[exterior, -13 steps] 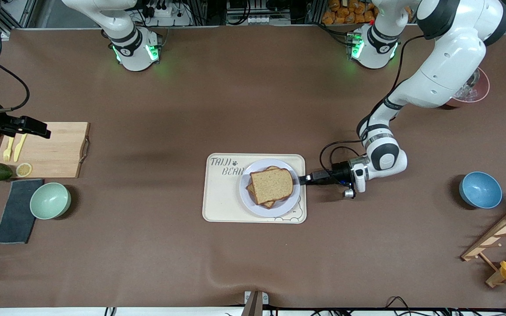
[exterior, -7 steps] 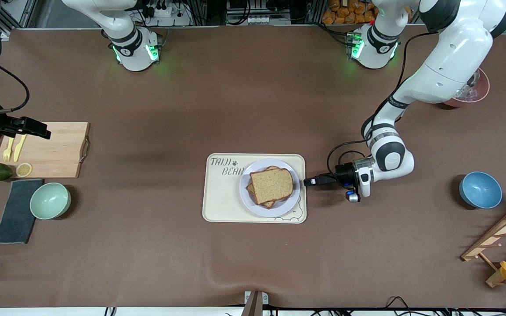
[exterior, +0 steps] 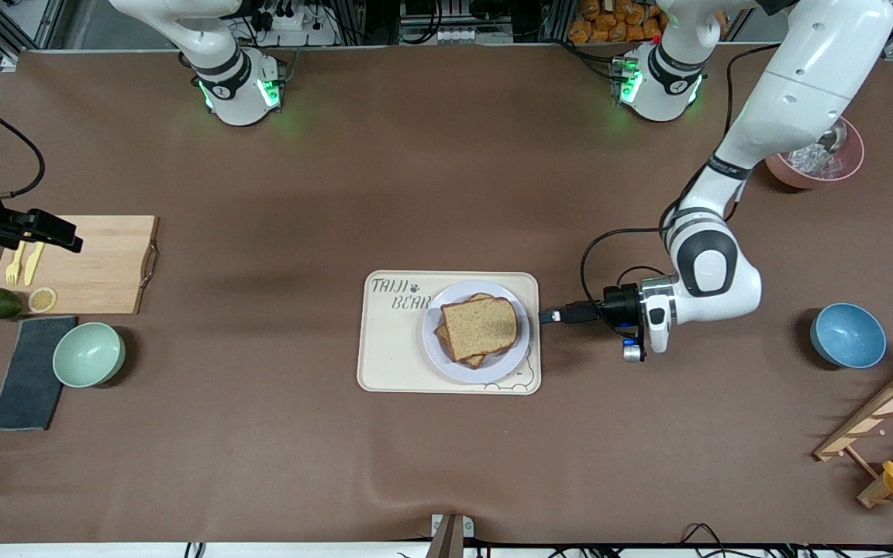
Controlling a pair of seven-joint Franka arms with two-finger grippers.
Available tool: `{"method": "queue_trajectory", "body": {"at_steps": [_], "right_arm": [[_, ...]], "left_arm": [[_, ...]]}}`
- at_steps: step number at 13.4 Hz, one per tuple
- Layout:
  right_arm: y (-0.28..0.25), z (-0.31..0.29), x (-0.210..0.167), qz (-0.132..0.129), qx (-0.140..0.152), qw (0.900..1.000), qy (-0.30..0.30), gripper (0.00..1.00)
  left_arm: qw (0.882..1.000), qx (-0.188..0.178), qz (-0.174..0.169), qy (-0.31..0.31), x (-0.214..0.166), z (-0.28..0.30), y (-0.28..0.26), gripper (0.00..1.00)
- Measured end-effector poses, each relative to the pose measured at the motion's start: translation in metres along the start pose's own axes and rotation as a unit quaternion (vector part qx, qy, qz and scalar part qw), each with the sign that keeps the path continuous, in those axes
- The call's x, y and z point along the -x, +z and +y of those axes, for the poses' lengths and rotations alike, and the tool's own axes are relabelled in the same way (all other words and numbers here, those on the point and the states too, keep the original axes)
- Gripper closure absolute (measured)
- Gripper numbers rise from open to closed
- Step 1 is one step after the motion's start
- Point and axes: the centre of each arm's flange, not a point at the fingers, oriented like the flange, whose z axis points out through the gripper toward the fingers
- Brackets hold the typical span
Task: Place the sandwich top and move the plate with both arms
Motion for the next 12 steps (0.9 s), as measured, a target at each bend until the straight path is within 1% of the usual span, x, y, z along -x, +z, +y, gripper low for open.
{"method": "queue_trajectory", "body": {"at_steps": [1, 2, 3, 4, 5, 7, 8, 10, 11, 12], "right_arm": [[-0.004, 0.0, 0.001, 0.005, 0.0, 1.0, 0.0, 0.0], [-0.009, 0.0, 0.003, 0.01, 0.0, 1.0, 0.0, 0.0], [-0.014, 0.001, 0.005, 0.015, 0.0, 1.0, 0.0, 0.0], [-0.019, 0.001, 0.008, 0.019, -0.001, 1.0, 0.0, 0.0], [-0.024, 0.002, 0.01, 0.024, -0.001, 1.0, 0.001, 0.0], [-0.029, 0.004, 0.012, 0.03, 0.0, 1.0, 0.002, 0.0], [-0.029, 0.004, 0.012, 0.03, 0.0, 1.0, 0.003, 0.0], [-0.029, 0.004, 0.012, 0.03, 0.0, 1.0, 0.003, 0.0], [-0.029, 0.004, 0.012, 0.03, 0.0, 1.0, 0.003, 0.0], [-0.029, 0.004, 0.012, 0.03, 0.0, 1.0, 0.003, 0.0]], "left_arm": [[0.999, -0.033, -0.002, 0.003, -0.002, 0.02, -0.01, 0.0], [0.997, -0.076, -0.001, 0.01, -0.004, 0.044, -0.021, 0.0], [0.992, -0.126, 0.006, 0.02, -0.006, 0.073, -0.035, 0.0], [0.983, -0.178, 0.009, 0.036, -0.005, 0.109, -0.05, 0.0], [0.972, -0.23, 0.007, 0.054, 0.0, 0.146, -0.064, 0.0], [0.94, -0.332, 0.004, 0.08, 0.019, 0.203, -0.094, 0.0], [0.924, -0.37, 0.009, 0.096, 0.028, 0.217, -0.105, 0.0], [0.881, -0.454, 0.031, 0.133, 0.047, 0.24, -0.126, 0.0], [0.863, -0.484, 0.034, 0.141, 0.06, 0.251, -0.135, 0.0], [0.851, -0.504, 0.035, 0.145, 0.075, 0.262, -0.144, 0.0]]}}
